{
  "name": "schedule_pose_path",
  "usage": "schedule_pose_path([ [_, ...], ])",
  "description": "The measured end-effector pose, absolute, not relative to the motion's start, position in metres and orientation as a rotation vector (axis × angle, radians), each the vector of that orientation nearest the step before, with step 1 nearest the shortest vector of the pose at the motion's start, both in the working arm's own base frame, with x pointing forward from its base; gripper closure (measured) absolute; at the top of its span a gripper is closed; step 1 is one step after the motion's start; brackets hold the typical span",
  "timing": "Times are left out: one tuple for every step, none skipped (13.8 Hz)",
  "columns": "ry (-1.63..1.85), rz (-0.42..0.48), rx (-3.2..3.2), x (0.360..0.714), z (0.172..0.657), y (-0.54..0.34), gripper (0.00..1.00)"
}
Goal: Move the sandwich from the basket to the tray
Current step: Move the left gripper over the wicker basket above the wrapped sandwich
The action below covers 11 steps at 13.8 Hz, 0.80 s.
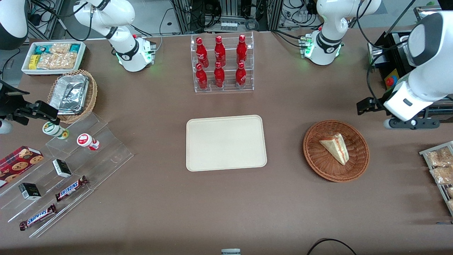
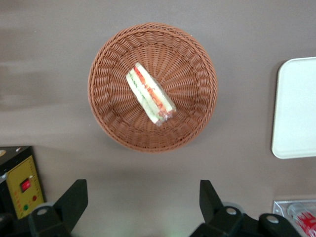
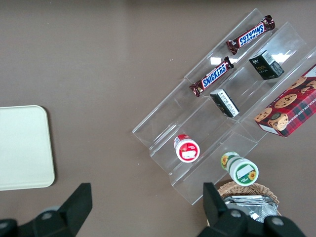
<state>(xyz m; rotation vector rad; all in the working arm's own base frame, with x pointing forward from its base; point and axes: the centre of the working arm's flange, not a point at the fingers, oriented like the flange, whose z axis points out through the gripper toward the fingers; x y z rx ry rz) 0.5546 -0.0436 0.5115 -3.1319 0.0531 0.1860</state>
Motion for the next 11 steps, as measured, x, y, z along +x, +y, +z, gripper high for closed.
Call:
schedule_pose_path([
  [0.053,0.173,-3.133,0.555,0.499,-0.044,0.00],
  [0.053,0.158,-3.135,0.555,0.487,-0.044,0.00],
  [0.045,0.141,-3.136,0.554,0.475,-0.044,0.00],
  [0.024,0.123,-3.137,0.554,0.462,-0.043,0.00],
  [-0.010,0.106,-3.138,0.552,0.449,-0.043,0.00],
  [-0.043,0.088,-3.139,0.551,0.437,-0.043,0.00],
  [-0.070,0.074,-3.139,0.549,0.426,-0.043,0.00],
  [-0.095,0.060,-3.139,0.547,0.417,-0.043,0.00],
  [-0.134,0.043,-3.139,0.546,0.409,-0.043,0.00],
  [-0.212,0.025,-3.137,0.545,0.402,-0.043,0.00],
  [-0.319,0.007,-3.130,0.545,0.395,-0.043,0.00],
])
